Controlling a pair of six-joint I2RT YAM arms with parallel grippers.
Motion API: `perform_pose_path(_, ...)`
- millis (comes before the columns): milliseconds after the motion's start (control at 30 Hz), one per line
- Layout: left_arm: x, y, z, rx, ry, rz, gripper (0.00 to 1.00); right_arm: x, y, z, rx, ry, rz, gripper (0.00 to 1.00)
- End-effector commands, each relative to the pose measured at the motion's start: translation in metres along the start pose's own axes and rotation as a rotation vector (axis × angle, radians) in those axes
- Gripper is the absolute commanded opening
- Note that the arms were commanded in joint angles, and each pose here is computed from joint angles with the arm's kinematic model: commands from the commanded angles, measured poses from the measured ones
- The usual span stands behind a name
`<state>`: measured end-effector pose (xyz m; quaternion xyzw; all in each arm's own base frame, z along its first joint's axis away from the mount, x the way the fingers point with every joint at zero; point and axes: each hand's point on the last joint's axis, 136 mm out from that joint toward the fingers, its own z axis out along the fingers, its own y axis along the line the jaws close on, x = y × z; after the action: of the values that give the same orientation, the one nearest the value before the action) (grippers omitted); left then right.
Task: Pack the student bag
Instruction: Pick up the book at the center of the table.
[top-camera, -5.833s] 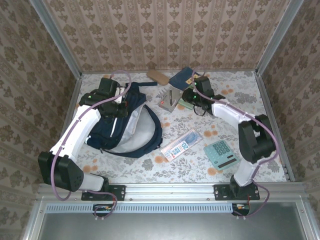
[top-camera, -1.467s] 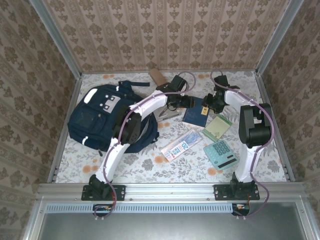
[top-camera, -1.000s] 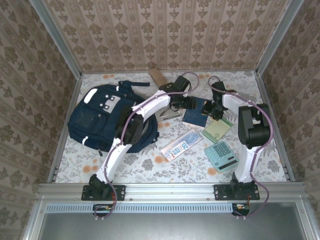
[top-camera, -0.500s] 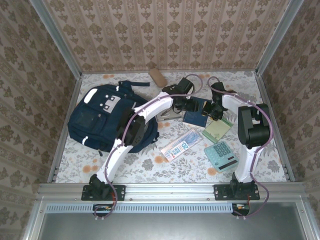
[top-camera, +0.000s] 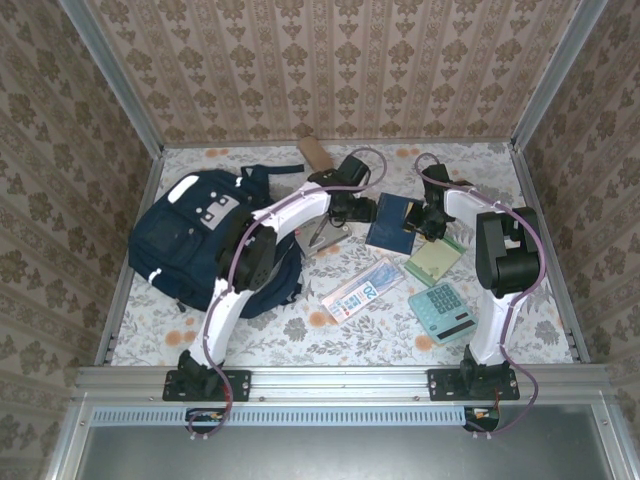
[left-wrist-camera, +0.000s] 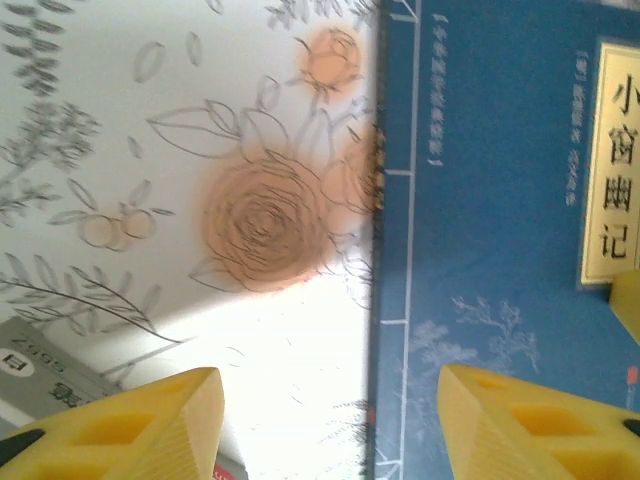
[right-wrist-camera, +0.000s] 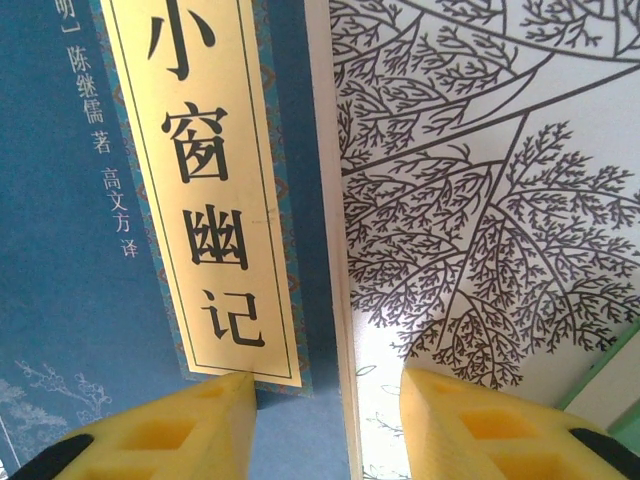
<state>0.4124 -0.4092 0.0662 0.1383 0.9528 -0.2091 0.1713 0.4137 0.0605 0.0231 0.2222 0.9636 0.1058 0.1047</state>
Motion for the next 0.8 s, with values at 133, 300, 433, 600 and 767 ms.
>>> perform_pose_path(133, -0.014, -0.056, -0.025, 0.130, -0.045, 0.068, 0.61, 0.003, -0.001, 0.000, 0.016, 0.003, 0.000, 0.41)
perform_pose_path(300, -0.006, -0.043, -0.002, 0.107, 0.014, 0.027, 0.60, 0.001, -0.001, 0.002, 0.015, -0.004, -0.015, 0.41)
perform_pose_path(433, 0.009, -0.022, 0.023, 0.068, 0.082, -0.019, 0.60, 0.000, 0.003, 0.004, -0.009, -0.007, -0.022, 0.38)
perform_pose_path(600, 0.024, -0.020, 0.041, 0.102, 0.129, -0.053, 0.60, -0.004, 0.016, 0.005, -0.066, -0.022, -0.045, 0.35)
perform_pose_path(767, 0.030, -0.029, 0.048, 0.172, 0.159, -0.092, 0.60, -0.003, 0.031, 0.008, -0.141, -0.007, -0.062, 0.35)
